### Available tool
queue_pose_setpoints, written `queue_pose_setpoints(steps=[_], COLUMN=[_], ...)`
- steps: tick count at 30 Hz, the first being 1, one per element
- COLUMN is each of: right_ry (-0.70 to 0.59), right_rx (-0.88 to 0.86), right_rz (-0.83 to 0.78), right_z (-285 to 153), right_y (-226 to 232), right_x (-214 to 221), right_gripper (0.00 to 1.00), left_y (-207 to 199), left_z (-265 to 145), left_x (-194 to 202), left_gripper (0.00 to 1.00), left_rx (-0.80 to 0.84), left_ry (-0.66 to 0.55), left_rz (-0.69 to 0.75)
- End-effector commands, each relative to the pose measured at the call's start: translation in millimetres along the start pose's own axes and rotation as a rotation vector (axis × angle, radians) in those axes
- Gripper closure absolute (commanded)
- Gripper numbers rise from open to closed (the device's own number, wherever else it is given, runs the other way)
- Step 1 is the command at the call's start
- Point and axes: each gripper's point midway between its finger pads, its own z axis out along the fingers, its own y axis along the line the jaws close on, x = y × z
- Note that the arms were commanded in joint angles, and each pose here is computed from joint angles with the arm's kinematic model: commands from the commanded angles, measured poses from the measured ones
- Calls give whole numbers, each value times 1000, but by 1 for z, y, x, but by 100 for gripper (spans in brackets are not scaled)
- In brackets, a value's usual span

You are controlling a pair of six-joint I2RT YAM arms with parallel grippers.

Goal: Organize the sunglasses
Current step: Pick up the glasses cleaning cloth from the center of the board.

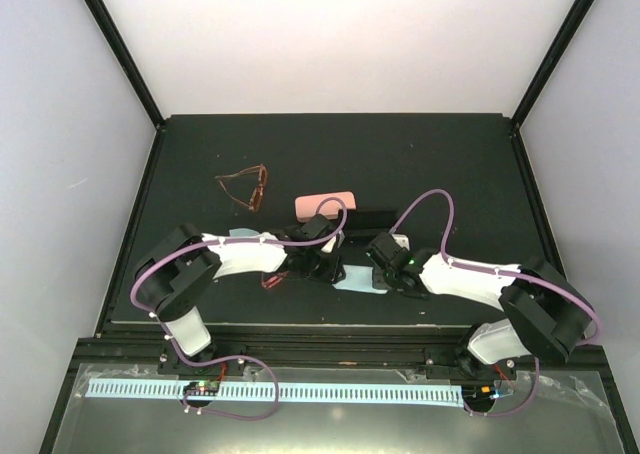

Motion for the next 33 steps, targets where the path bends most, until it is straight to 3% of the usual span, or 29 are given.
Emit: queue_pose_setpoints(steps=[1,4,8,13,22,33], right_ry=[53,48,34,13,-101,-244], right_rx=[15,16,22,11,-116,-125], right_rz=[1,-2,1,4,-43,-53], right_z=[12,13,13,10,-13,-59], right_y=[-8,-9,-10,-8,16,24], right_x=[17,16,14,9,-16,-65], right_gripper=[88,99,99,99,99,99], left_y=[6,5,6,6,-14,-36], left_z=[13,14,14,12,-10,-63], left_x=[11,11,8,4,-14,-48], left_gripper=[68,72,80,98,98,98], left_rx=[-21,-15,-18,-28,27,35], left_ry=[62,61,45,24,-50,-179], left_rz=[-32,-33,-40,-31,1,26])
